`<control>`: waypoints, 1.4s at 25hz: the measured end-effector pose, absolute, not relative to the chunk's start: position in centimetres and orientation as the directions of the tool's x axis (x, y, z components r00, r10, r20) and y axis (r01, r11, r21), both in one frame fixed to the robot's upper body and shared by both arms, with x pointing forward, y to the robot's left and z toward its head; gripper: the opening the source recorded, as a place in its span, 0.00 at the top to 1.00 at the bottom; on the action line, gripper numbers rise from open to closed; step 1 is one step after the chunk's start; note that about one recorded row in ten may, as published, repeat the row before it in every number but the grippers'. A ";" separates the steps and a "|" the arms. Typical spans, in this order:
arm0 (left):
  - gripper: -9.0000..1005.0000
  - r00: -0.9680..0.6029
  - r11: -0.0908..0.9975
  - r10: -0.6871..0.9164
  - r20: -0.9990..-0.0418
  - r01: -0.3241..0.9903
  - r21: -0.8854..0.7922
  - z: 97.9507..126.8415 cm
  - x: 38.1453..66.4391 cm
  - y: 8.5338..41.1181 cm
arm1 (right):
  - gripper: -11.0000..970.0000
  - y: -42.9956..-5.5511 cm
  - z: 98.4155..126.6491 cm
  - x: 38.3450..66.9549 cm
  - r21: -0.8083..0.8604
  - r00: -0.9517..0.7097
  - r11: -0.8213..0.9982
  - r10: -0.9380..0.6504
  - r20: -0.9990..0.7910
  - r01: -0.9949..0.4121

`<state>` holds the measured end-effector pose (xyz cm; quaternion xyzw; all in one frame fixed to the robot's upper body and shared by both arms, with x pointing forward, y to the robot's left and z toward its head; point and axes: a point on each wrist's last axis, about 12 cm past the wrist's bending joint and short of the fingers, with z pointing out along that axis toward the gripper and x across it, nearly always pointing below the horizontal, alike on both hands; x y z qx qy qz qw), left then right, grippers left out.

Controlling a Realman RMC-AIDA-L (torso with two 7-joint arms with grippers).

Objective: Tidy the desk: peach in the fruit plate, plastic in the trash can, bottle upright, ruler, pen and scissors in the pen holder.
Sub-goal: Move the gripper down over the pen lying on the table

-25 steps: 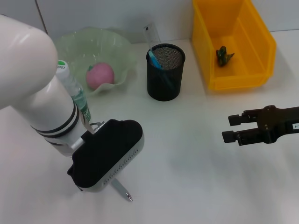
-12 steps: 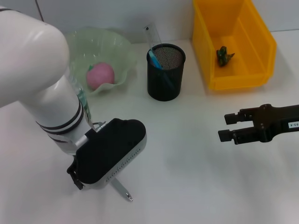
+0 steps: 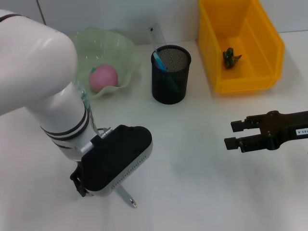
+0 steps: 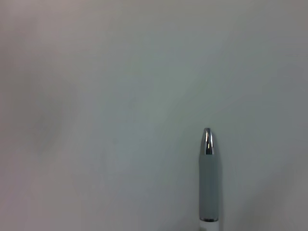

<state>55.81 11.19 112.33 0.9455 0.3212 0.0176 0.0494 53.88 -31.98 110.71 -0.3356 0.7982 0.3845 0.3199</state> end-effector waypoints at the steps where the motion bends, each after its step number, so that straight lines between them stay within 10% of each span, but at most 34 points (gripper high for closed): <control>1: 0.20 0.791 -0.787 0.611 0.004 0.608 0.105 112.4 55.9 11.1 | 0.22 -32.0 110.6 53.8 0.401 -0.573 0.477 -0.295 -0.765 -0.782; 35: 0.26 0.781 -0.776 0.624 0.005 0.620 0.120 112.4 56.0 10.6 | 0.23 -30.6 110.4 53.3 0.401 -0.529 0.369 -0.371 -0.763 -0.838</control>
